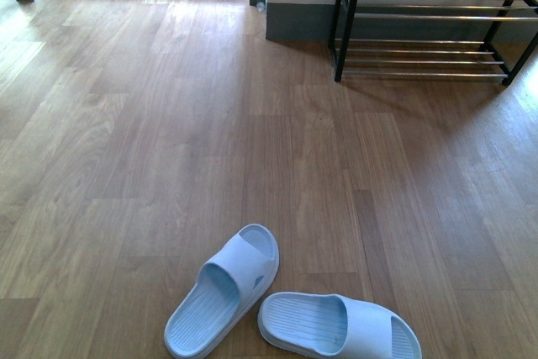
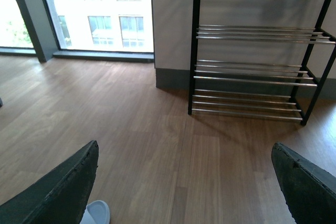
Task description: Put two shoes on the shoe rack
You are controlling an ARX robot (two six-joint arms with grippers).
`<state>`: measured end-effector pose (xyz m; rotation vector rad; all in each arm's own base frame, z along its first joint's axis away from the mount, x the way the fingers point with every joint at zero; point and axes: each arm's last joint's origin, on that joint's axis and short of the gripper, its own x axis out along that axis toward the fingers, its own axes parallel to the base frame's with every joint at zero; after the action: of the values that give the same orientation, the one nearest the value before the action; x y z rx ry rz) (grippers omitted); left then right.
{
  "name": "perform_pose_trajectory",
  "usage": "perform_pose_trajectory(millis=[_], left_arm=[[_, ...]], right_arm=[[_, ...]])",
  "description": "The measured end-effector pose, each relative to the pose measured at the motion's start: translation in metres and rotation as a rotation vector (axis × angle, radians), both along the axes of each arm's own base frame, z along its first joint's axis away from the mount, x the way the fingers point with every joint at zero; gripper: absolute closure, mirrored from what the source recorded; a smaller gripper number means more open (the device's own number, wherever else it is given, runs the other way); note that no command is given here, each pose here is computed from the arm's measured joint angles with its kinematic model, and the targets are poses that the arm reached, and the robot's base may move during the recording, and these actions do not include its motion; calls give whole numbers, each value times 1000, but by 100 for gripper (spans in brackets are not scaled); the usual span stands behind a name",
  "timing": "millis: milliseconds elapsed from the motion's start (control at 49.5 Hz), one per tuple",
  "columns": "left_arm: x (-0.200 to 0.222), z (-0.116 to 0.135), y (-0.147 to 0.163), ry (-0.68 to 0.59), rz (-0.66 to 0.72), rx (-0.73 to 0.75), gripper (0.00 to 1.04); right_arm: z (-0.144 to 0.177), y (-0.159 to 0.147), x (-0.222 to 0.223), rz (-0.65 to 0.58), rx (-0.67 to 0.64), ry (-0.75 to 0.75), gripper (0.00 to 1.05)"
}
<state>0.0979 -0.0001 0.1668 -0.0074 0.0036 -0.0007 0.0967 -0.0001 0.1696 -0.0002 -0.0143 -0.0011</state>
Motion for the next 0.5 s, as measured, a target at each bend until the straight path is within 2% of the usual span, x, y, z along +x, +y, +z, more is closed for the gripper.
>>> perform_pose_trajectory(millis=[61,162,323,424,505], left_arm=[[0,0,0,0,0,0,9],[0,0,0,0,0,0,9],[0,0,0,0,0,0,9],[0,0,0,0,0,0,9],[0,0,0,0,0,0,9]], right_arm=[[-1,0,0,26,-1,31,9],[-7,0,4,107,15,170,9],[0,-8,22,74,29,221,9],[16,-23,61,31,-14,224,9],[13,-38,102,-7,-43,280,9]])
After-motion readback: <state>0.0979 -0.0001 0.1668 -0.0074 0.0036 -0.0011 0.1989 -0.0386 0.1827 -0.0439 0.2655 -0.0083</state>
